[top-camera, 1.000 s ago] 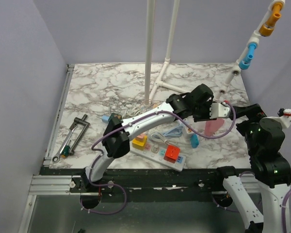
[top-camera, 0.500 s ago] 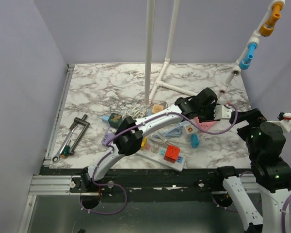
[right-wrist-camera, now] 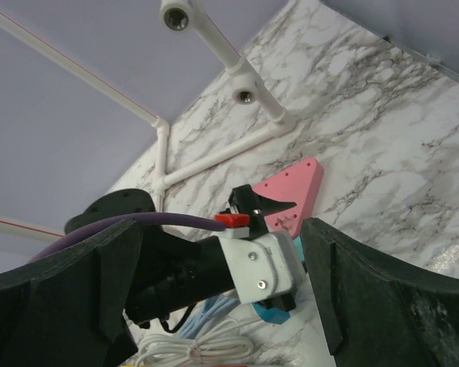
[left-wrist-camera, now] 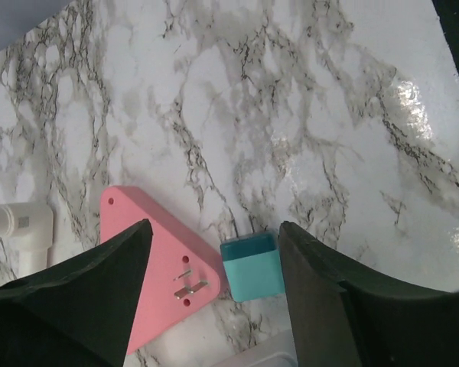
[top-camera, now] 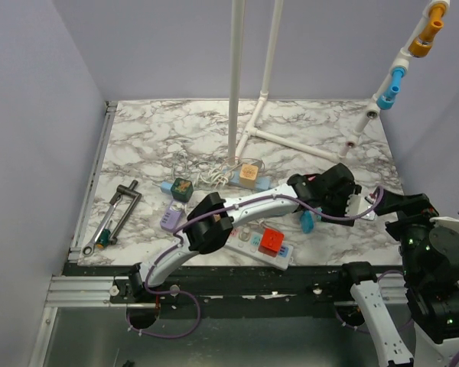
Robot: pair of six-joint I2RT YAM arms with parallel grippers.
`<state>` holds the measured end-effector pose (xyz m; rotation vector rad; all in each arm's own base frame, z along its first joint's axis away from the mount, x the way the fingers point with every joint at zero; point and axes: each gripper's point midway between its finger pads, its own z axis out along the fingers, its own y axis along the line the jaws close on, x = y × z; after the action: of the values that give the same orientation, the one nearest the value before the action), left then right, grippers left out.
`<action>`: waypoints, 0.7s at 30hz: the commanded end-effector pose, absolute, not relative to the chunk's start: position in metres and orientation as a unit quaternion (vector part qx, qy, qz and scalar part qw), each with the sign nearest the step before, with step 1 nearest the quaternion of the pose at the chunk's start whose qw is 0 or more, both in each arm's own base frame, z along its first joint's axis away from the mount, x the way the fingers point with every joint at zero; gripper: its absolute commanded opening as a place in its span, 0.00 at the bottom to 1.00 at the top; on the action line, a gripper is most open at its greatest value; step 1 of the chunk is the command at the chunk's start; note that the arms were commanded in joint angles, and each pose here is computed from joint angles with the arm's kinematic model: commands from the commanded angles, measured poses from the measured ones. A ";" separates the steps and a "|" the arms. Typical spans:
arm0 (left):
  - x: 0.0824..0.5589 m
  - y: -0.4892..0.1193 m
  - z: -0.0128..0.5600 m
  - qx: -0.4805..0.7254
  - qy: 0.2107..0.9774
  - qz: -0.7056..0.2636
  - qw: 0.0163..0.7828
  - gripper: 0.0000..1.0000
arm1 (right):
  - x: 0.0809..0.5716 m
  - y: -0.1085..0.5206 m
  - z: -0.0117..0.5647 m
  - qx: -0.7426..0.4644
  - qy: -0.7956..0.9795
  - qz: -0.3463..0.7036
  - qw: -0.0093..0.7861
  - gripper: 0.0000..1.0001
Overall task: Pull the plug off the socket
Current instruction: Place the plug at the corner of the board.
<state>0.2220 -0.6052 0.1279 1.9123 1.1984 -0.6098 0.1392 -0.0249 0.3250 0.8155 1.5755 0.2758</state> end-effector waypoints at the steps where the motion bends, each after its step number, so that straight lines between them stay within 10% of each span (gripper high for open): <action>1: 0.190 -0.619 0.094 0.793 0.427 -0.226 0.370 0.74 | 0.141 -0.017 0.368 0.341 0.645 0.167 0.663 0.95; 11: 0.234 -0.580 0.171 0.734 0.494 -0.209 0.417 0.98 | 0.144 -0.026 0.366 0.349 0.656 0.133 0.656 0.95; 21: 0.268 -0.472 0.266 0.655 0.583 -0.191 0.441 0.99 | 0.161 -0.027 0.344 0.369 0.685 0.111 0.619 0.97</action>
<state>0.2639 -0.5180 0.2083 1.7594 1.3776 -0.4803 0.1501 -0.0273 0.3499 0.8244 1.5409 0.2717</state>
